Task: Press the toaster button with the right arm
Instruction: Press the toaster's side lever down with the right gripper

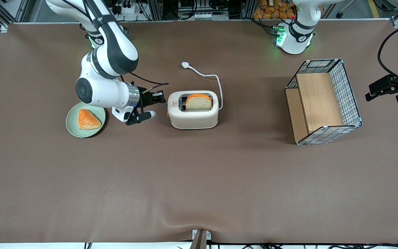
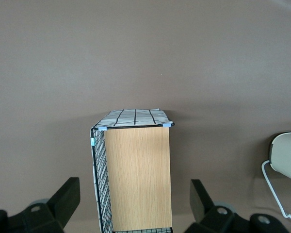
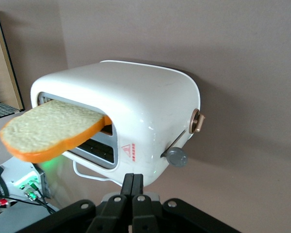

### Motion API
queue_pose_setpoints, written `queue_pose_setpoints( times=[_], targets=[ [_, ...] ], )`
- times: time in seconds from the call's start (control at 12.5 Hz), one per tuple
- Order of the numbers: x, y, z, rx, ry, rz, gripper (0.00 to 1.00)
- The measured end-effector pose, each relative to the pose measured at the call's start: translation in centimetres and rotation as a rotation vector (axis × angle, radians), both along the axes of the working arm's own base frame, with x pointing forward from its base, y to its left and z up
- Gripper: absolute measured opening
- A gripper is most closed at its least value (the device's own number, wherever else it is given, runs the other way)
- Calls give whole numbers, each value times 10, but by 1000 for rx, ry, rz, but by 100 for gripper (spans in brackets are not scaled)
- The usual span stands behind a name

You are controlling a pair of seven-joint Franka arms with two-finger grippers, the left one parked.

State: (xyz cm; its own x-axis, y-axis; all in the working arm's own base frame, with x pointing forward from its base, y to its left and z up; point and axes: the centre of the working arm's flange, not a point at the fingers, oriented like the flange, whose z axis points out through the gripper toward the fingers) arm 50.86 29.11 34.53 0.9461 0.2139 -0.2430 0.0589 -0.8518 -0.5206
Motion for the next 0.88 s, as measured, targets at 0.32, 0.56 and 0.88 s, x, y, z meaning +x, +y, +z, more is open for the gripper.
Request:
queue_pose_setpoints(
  times=[0.32, 0.56, 0.88],
  targets=[
    [2, -10, -34, 64, 44, -12, 1],
    [3, -18, -52, 85, 58, -11, 1],
    [5, -29, -64, 104, 54, 1, 1]
  ],
)
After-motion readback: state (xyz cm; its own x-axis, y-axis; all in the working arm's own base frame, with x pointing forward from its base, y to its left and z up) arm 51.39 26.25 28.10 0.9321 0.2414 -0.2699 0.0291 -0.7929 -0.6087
